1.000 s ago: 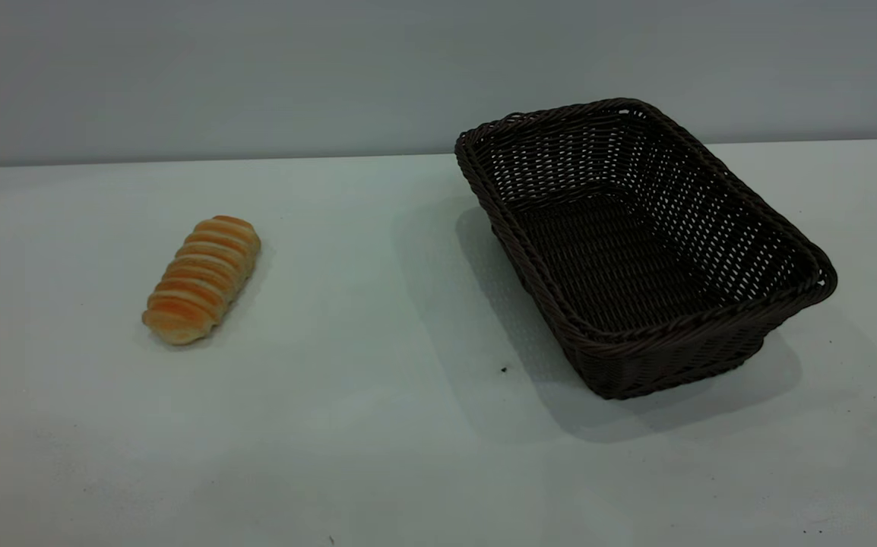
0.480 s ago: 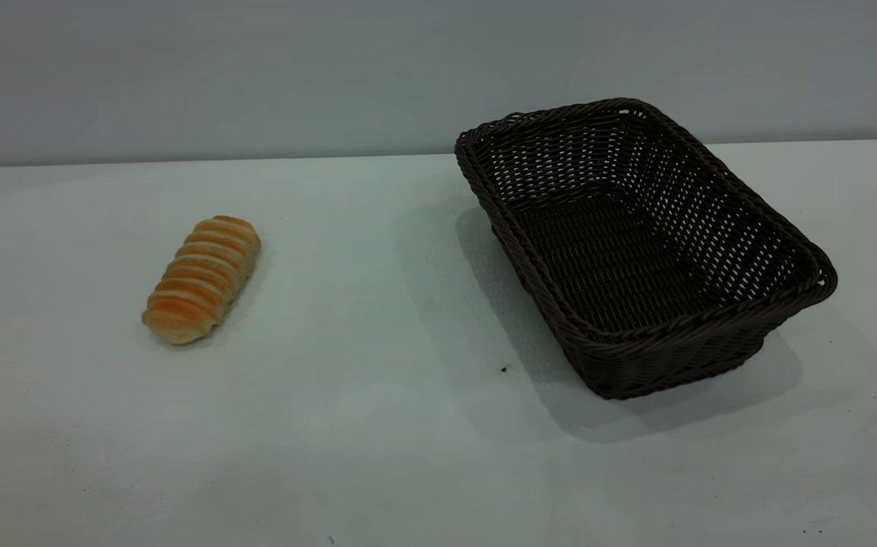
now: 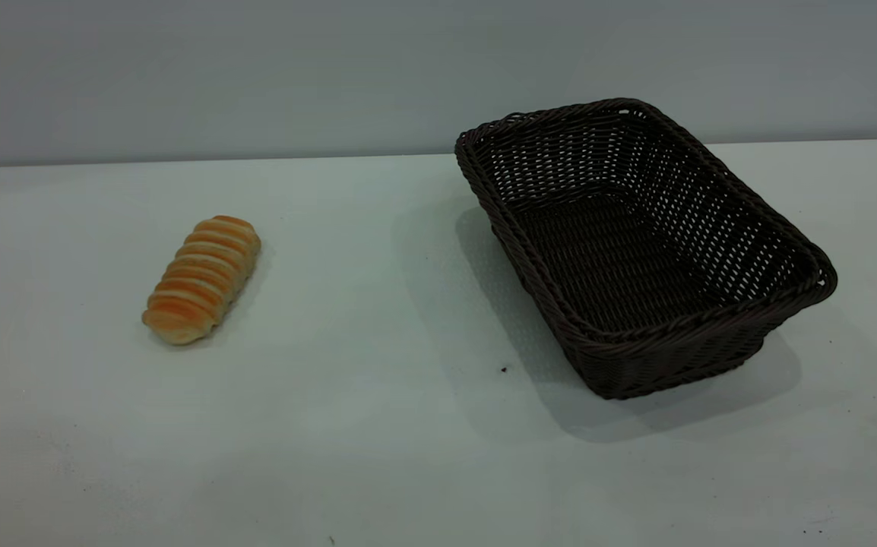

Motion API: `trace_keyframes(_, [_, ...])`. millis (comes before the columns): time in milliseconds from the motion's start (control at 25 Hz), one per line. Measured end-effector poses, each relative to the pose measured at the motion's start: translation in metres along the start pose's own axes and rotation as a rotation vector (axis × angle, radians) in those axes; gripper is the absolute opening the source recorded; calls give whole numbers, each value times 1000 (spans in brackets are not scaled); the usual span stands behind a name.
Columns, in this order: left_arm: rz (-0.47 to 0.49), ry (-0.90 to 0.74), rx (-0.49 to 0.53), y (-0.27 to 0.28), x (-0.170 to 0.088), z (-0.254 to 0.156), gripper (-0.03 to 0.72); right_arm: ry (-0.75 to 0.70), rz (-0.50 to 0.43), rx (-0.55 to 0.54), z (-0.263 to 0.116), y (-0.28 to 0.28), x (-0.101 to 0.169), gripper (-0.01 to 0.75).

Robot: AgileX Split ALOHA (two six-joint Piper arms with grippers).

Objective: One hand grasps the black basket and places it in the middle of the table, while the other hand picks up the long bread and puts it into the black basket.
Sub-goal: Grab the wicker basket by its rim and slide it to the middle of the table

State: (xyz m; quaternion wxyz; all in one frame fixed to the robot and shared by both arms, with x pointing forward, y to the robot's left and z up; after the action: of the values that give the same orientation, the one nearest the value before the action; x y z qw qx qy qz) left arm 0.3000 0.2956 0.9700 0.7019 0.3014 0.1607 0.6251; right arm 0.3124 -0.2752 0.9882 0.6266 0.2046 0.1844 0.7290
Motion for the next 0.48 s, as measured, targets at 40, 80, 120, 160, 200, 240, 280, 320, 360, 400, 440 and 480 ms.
trace_keyframes(40, [0,0,0,0,0,0,514,0,0,0,0,0,0,568])
trace_keyframes(80, [0,0,0,0,0,0,514,0,0,0,0,0,0,568])
trace_keyframes(120, [0,0,0,0,0,0,514,0,0,0,0,0,0,568])
trace_keyframes(160, [0,0,0,0,0,0,514,0,0,0,0,0,0,568])
trace_keyframes(200, [0,-1,0,0,0,0,514,0,0,0,0,0,0,568])
trace_keyframes(240, [0,-2,0,0,0,0,514,0,0,0,0,0,0,568])
trace_keyframes(280, [0,-3,0,0,0,0,514,0,0,0,0,0,0,568])
trace_keyframes(320, [0,-3,-2,0,0,0,514,-3,0,-1,0,0,0,568])
trace_keyframes(360, [2,-4,-10,1,0,2,514,-5,0,-3,1,0,0,568])
trace_keyframes(400, [6,-4,-31,2,1,6,514,-6,0,-11,2,0,0,568])
trace_keyframes(440, [10,-3,-60,4,2,12,514,-7,3,-26,5,1,1,568])
trace_keyframes(480, [11,-1,-85,4,2,17,514,-14,12,-46,10,2,2,568])
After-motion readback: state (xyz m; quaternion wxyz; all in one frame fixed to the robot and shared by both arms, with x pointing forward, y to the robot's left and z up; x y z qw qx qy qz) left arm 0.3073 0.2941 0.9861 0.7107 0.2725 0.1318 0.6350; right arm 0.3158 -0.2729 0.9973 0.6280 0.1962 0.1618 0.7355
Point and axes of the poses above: a point on each arm's last joint axis where the gripper is mounted, y pointing back along that axis away from the gripper, x along the wrist's bending axis when the last joint is at zero, z = x × y, the point moved 10 cm from there along -y, pointing out along that axis toward the gripper, and after that the axes turned 11 degrees about -y, right-handed, at the moved point
